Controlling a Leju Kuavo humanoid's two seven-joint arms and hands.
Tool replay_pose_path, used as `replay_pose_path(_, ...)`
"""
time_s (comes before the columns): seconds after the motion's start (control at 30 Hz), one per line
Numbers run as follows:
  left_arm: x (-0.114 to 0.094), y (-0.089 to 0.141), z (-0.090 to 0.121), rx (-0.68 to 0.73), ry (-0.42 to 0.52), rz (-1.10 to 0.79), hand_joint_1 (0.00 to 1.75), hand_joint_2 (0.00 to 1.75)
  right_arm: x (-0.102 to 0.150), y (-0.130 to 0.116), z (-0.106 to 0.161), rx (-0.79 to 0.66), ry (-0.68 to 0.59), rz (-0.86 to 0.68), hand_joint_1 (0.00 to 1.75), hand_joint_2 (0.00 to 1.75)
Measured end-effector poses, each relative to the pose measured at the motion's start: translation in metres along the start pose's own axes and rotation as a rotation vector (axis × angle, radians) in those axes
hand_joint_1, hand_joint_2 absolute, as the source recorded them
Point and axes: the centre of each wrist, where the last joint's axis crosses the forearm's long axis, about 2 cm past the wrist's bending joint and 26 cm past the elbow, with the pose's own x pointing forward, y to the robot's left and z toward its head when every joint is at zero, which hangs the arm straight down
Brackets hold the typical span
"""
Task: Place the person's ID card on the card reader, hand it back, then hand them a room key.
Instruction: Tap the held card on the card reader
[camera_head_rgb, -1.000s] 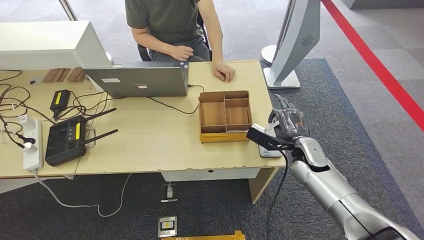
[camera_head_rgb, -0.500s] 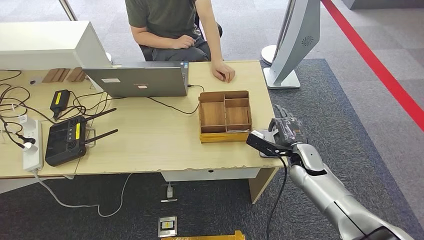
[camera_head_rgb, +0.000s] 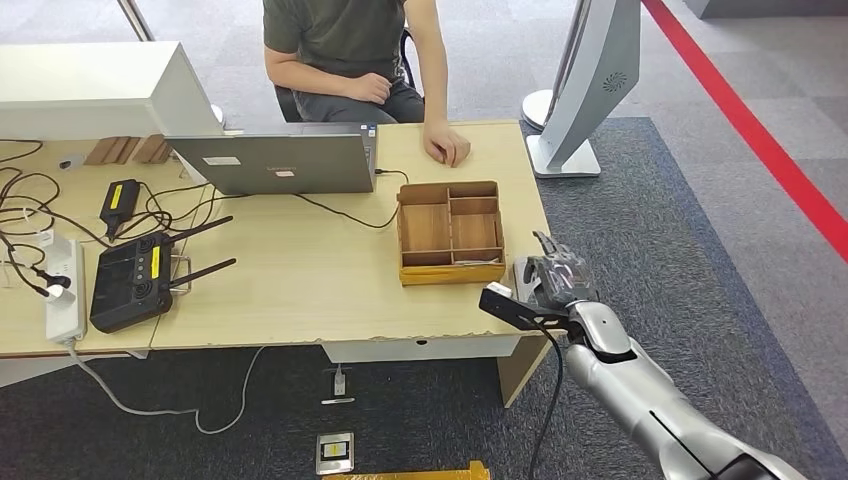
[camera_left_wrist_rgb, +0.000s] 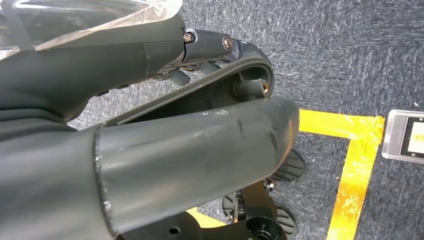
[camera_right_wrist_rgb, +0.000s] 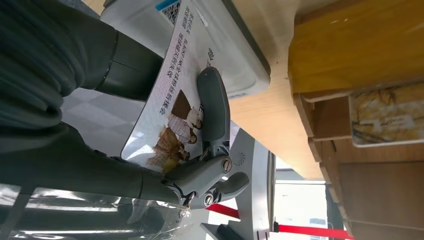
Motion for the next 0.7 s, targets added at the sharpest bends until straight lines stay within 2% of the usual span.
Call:
replay_pose_path(0.23,0.0,0.001,0.0,0.001,-0.003,-0.002,0.0,0.0,0.002,0.009,0.002,0.017,-0.016,-0.007,1.75,1.75)
replay_pose_path(0.7,0.0,0.002,0.0,0.002,-0.004,-0.012,0.0,0.0,-0.005,0.011,0.0,0.013,0.006,-0.012,1.75,1.75)
